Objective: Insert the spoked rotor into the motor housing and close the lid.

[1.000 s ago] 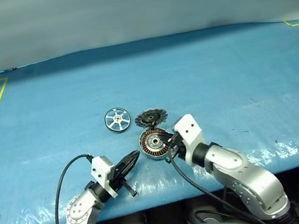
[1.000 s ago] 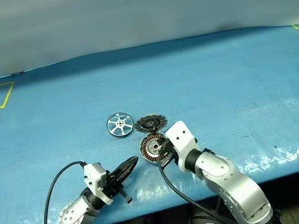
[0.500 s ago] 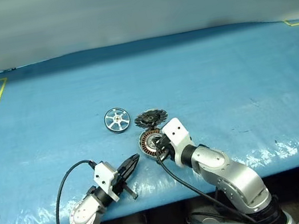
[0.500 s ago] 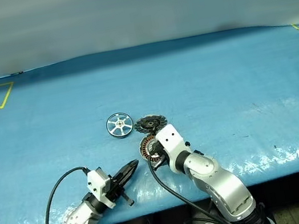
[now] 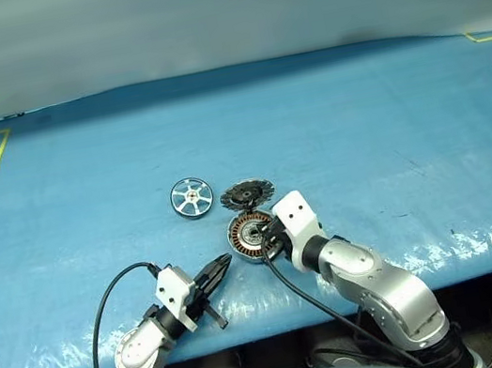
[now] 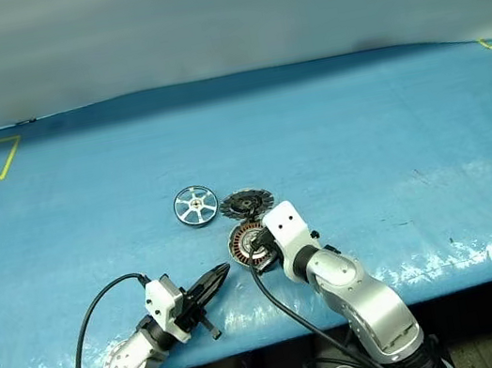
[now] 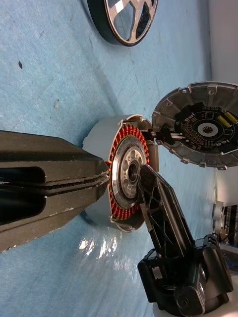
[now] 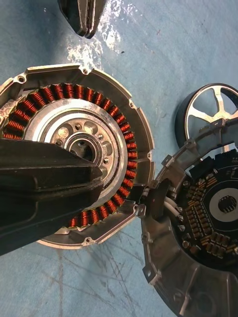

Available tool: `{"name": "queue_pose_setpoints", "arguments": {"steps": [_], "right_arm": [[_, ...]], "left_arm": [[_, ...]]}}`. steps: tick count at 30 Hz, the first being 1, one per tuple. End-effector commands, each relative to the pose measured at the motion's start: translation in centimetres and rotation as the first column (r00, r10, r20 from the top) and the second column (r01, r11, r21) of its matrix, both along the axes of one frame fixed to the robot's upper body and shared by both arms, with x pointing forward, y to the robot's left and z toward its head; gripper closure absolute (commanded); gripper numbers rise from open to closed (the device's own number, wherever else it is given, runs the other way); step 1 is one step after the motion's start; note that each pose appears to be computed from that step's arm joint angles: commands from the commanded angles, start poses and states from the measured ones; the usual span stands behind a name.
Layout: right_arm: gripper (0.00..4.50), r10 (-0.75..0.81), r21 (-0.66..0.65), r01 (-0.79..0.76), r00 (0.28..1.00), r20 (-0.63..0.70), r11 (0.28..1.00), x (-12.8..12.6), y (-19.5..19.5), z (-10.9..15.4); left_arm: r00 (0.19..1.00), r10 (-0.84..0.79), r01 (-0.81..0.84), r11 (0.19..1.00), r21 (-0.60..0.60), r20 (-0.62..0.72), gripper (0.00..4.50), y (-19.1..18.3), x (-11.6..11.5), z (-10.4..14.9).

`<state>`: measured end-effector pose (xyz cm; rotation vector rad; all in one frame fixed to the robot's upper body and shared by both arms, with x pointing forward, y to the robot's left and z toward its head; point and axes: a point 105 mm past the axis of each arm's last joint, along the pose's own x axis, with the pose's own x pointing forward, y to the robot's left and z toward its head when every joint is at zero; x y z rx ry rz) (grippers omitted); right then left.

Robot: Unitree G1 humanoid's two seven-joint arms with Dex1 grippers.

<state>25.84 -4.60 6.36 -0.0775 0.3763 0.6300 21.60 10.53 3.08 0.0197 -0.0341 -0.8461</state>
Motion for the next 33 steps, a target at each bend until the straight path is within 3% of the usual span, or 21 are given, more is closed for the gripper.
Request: {"name": "queue_pose_setpoints", "arguments": {"steps": [1, 10, 15, 20, 29, 33], "right_arm": [[4.50, 0.048, 0.050, -0.052, 0.996, 0.068, 0.997, -0.4, 0.8, 2.2], [4.50, 0.086, 0.017, -0.086, 0.996, 0.036, 0.996, -0.9, 1.1, 1.0], [4.50, 0.076, 0.042, -0.079, 0.995, 0.061, 0.996, -1.5, 0.0, 1.5], [4.50, 0.085, 0.114, -0.103, 0.986, 0.146, 0.988, -2.4, -1.6, 2.6], [4.50, 0.027, 0.154, -0.053, 0.985, 0.168, 0.987, -3.0, -3.0, 2.0], [4.50, 0.033, 0.200, -0.086, 0.966, 0.255, 0.976, -3.6, -2.5, 2.5]], "left_arm": [[1.000, 0.010, -0.009, 1.000, -0.010, 0.015, 4.46, 0.2, 0.1, 0.5], [1.000, 0.028, -0.028, 1.000, -0.007, 0.005, 4.46, 0.4, 0.4, 0.7], [0.979, 0.191, -0.189, 0.981, 0.037, -0.074, 4.46, 3.5, 2.2, 1.8], [0.974, 0.206, -0.199, 0.977, 0.075, -0.094, 4.46, 5.7, 4.5, 4.3], [1.000, 0.011, -0.005, 0.966, 0.257, -0.023, 4.46, 5.6, 8.2, 8.1], [0.996, -0.086, 0.090, 0.941, 0.325, -0.026, 4.30, 5.6, 10.3, 8.7]]}}
